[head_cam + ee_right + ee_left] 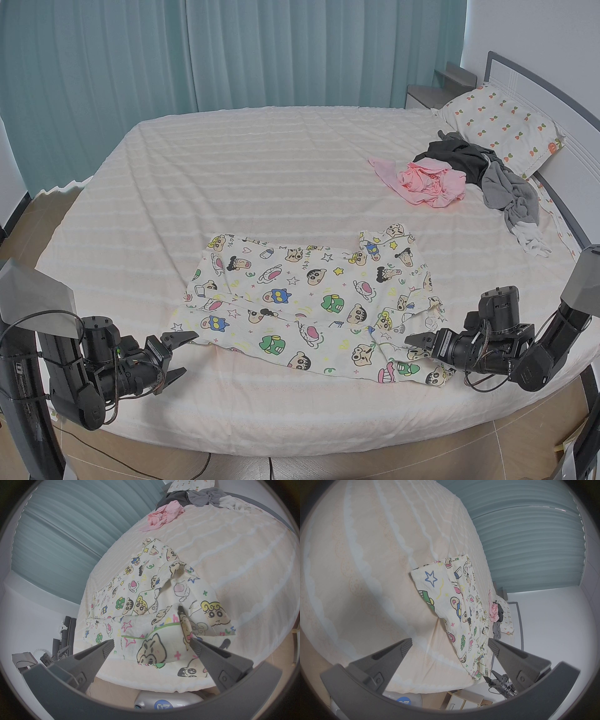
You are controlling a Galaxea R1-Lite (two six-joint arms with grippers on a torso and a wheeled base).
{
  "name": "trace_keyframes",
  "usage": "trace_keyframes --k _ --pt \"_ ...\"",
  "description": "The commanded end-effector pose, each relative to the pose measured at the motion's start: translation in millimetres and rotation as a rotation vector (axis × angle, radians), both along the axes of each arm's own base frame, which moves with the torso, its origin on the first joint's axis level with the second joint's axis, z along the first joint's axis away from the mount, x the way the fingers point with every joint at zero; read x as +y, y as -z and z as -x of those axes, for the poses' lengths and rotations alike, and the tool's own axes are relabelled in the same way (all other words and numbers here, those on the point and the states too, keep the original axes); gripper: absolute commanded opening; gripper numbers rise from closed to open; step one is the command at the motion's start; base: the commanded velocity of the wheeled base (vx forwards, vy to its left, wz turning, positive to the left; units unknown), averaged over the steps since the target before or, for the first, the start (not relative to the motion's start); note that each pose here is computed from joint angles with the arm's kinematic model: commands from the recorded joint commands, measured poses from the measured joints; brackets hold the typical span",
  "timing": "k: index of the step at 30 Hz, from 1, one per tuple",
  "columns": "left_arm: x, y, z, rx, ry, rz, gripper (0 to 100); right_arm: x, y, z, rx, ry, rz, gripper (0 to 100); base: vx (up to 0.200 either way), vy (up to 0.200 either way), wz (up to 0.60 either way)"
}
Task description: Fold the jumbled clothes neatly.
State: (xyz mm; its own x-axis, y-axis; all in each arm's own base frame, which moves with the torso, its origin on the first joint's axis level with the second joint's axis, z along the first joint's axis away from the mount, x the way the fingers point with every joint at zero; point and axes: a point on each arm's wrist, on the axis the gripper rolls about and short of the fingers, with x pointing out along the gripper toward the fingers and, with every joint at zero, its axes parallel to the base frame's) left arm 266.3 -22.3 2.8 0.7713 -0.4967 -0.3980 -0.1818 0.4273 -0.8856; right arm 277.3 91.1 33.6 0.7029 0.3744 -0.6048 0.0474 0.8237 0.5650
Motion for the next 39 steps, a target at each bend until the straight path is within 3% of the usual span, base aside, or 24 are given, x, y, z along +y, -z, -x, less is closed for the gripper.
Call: trace_keyframes --k 1,2,12,24,32,39 --pt "-0.3 1.0 -0.4 0.003 0.000 0.000 100 1.3 6.4 -0.8 0.014 -0.003 0.004 100 0.000 0.000 0.00" --pt "-0.3 1.0 -0.4 0.003 0.000 0.000 100 1.3 6.4 -0.8 0.014 -0.003 0.004 0 0.000 0.000 0.00" --pt "-0.3 0.9 -0.8 0.001 -0.002 -0.001 100 0.8 6.1 2.0 -0.007 -0.004 0.006 0 0.000 0.000 0.00" --pt "-3.1 2.8 -1.5 0.005 -0.013 -0.015 100 4.9 -26.8 12.1 -0.101 -0.026 -0.042 0 0.000 0.000 0.00" --pt "-3.5 4.6 -1.1 0.000 -0.002 -0.034 100 5.5 -26.9 13.1 -0.089 -0.029 -0.038 0 0.000 0.000 0.00" --pt "-4.6 6.7 -1.0 0.002 0.000 -0.048 100 9.6 -44.1 15.0 -0.106 -0.012 -0.108 0 0.000 0.000 0.00"
